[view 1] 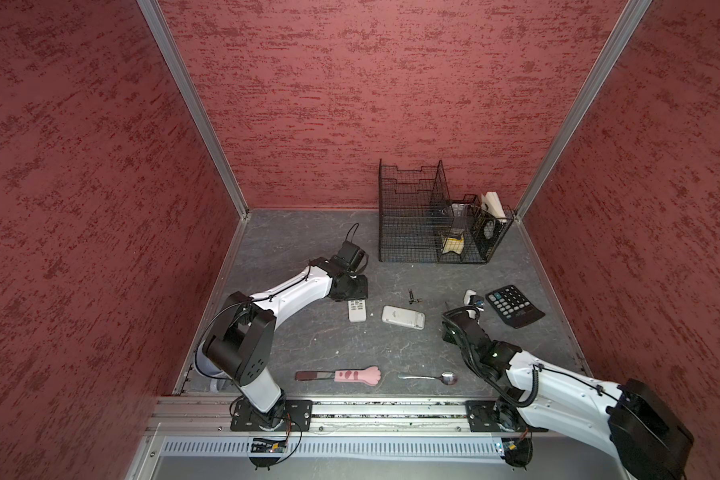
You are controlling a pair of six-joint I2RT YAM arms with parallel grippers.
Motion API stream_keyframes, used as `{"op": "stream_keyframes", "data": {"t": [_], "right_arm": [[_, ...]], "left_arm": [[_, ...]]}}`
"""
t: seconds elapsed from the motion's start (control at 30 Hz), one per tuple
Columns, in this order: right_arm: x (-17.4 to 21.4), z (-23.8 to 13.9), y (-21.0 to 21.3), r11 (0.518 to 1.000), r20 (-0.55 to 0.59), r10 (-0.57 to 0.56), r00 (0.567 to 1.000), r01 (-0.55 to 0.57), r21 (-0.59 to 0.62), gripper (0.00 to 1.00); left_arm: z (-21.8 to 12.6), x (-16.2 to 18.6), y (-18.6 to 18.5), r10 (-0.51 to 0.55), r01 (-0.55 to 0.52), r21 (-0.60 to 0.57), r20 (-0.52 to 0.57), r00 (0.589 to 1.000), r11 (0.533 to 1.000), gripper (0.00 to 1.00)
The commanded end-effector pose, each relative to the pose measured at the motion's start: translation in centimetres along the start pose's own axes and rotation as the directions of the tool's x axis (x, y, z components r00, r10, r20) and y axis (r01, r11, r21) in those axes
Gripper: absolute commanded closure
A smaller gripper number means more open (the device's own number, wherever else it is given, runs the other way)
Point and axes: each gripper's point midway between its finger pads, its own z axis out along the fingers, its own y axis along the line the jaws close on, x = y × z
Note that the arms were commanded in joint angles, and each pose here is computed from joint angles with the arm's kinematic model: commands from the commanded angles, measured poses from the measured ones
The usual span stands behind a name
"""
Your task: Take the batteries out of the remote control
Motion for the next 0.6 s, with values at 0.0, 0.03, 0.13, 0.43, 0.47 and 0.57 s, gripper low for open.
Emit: {"op": "stream_keyframes", "data": {"t": [0.0,0.03,0.13,0.43,0.47,0.57], "right_arm": [[0.5,0.1,-0.6,0.999,-0.017,0.027,0.999,-0.027,0.020,0.64],[0.6,0.1,-0.7,1.000,-0.019,0.023,1.000,-0.022,0.021,0.64],[0.6,0.1,-0.8,0.999,-0.019,0.018,1.000,-0.017,0.030,0.63],[-0.3,-0.3,0.2,1.000,-0.016,0.001,1.000,-0.001,0.006,0.56],[-0.8,-0.5,0.6,1.000,-0.009,0.000,1.000,0.000,-0.004,0.55],[-2.2,-1.4,1.6,1.000,0.009,-0.011,1.000,0.011,-0.020,0.53]], "left_arm": [[-0.9,0.0,0.4,0.006,-0.006,0.003,0.013,1.000,1.000,0.41],[-0.9,0.0,0.6,0.001,-0.001,-0.001,0.012,1.000,1.000,0.41],[-1.0,0.2,1.0,-0.001,0.001,-0.009,0.007,1.000,1.000,0.40],[-0.7,1.4,2.5,-0.007,0.003,-0.064,-0.062,0.998,0.998,0.28],[-0.6,1.4,2.7,-0.010,0.005,-0.071,-0.068,0.998,0.997,0.27],[-0.2,1.0,2.6,-0.015,0.009,-0.082,-0.073,0.997,0.997,0.25]]}}
